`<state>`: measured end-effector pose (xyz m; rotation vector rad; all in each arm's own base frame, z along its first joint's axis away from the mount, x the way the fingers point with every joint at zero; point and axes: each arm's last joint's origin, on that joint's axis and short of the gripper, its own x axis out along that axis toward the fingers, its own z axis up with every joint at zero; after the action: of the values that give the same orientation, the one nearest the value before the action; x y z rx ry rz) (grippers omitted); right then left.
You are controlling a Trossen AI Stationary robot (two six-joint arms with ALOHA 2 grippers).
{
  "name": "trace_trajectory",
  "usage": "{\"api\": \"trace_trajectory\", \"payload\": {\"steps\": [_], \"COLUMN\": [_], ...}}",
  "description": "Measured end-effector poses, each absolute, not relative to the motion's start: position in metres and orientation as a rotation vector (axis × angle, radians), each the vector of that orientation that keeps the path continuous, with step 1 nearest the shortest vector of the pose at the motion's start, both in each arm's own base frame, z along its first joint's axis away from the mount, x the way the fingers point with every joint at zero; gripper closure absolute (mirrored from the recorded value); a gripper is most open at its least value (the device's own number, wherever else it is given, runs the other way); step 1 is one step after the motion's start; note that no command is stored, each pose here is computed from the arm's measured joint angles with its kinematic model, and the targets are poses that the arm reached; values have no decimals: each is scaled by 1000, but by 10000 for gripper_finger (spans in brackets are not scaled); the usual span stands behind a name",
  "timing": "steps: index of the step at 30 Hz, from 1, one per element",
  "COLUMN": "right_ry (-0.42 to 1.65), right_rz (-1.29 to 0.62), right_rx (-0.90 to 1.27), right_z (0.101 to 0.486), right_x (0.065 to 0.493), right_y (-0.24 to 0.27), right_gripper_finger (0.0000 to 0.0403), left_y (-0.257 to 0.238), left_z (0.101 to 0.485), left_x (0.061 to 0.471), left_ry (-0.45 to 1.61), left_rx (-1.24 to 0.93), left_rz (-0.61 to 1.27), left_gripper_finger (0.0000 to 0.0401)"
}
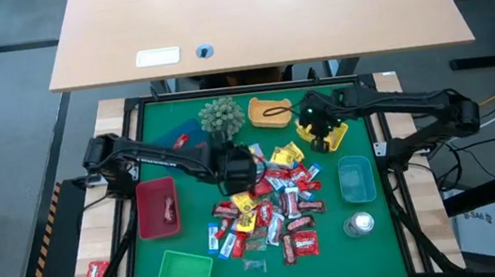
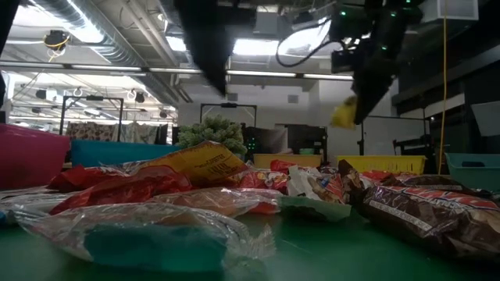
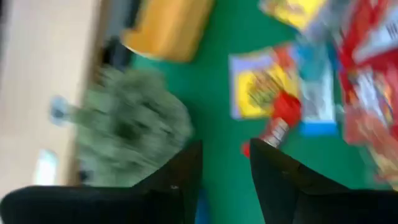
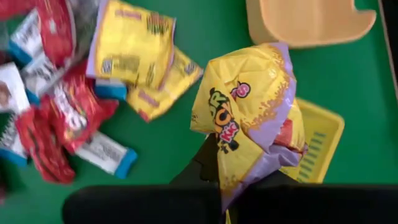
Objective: Sort candy
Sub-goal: Put the yellow candy into the yellow bin
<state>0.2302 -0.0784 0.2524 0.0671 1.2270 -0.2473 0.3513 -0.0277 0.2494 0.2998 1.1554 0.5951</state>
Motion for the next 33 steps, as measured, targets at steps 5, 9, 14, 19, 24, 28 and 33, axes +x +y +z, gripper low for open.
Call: {"api": "trace_trajectory", "payload": {"steps": [5, 9, 14, 19, 24, 28, 33], "right_ry": [1224, 1182, 1172, 1185, 1190, 1190, 1195], "right_rz": [-267, -316, -320, -324, -324, -324, -342], "right_rx": [72, 96, 135, 132, 135, 136, 124], "right_z": [245, 245, 241, 236, 234, 234, 234], "right_x": [204, 186, 178, 179, 180, 180, 179], "right_y": [-79, -83, -85, -86, -86, -86, -87], "right_gripper_finger": [403, 403, 403, 401, 390, 372, 317], "left_y": [-30, -29, -22, -17, -17, -17, -16], "left_z": [205, 192, 185, 185, 185, 185, 185], "left_x": [338, 336, 337, 338, 338, 339, 339], "left_ry": [1195, 1150, 1114, 1108, 1109, 1098, 1096], "left_rx": [194, 145, 141, 131, 141, 139, 136], "left_rz": [476, 419, 419, 435, 431, 431, 432], "left_gripper_finger": [281, 281, 281, 281, 281, 281, 281]}}
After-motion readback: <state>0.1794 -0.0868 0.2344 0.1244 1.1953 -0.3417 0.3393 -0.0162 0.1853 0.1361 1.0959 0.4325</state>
